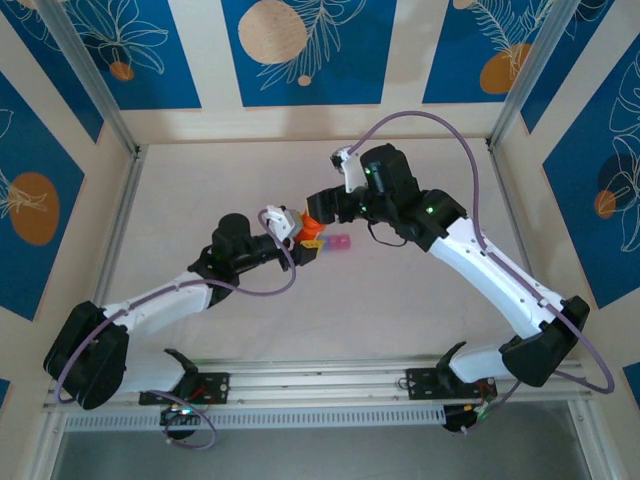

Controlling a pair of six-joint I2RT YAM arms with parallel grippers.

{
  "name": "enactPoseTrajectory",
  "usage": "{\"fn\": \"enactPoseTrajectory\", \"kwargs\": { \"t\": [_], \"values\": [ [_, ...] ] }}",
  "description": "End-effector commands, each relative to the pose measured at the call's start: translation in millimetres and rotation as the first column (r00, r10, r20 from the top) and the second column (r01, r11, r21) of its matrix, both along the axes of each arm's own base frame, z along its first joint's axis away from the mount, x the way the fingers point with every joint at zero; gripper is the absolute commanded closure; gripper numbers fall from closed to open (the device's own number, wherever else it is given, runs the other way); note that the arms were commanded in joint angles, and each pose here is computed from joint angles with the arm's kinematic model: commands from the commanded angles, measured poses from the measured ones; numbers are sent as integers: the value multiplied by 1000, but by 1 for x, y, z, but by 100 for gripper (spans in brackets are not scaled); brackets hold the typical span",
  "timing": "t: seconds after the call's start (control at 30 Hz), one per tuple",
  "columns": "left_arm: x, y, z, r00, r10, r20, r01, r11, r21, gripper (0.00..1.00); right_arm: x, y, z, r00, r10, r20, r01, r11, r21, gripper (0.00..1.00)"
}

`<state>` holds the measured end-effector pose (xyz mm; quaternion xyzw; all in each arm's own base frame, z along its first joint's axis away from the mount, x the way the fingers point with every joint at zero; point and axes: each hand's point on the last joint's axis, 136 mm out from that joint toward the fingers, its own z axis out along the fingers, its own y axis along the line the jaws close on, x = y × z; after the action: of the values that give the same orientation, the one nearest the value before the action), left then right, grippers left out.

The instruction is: Sort the pills into containers

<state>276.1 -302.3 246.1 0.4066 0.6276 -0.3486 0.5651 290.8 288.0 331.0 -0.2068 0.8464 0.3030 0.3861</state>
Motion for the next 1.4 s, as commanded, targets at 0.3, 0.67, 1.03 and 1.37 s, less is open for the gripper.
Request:
{"fn": "enactPoseTrajectory", "kwargs": {
  "t": [0.3,0.67,1.03,1.37],
  "values": [
    [4,7,12,998,41,47,-40,999,-18,100,-1,12,-5,1000,2,-12,-2,1000,-8,33],
    [-4,9,23,997,19,74,-14,998,-68,100,-24,17,-13,981,186,59,-185,983,-13,61],
    [-54,-6,33,946,-309,93,318,942,-105,100,-83,-2,-16,698,668,257,-667,738,-107,61],
    [-75,-13,29,885,-464,44,466,877,-118,100,-84,-13,14,529,764,369,-778,611,-149,61]
  ]
}}
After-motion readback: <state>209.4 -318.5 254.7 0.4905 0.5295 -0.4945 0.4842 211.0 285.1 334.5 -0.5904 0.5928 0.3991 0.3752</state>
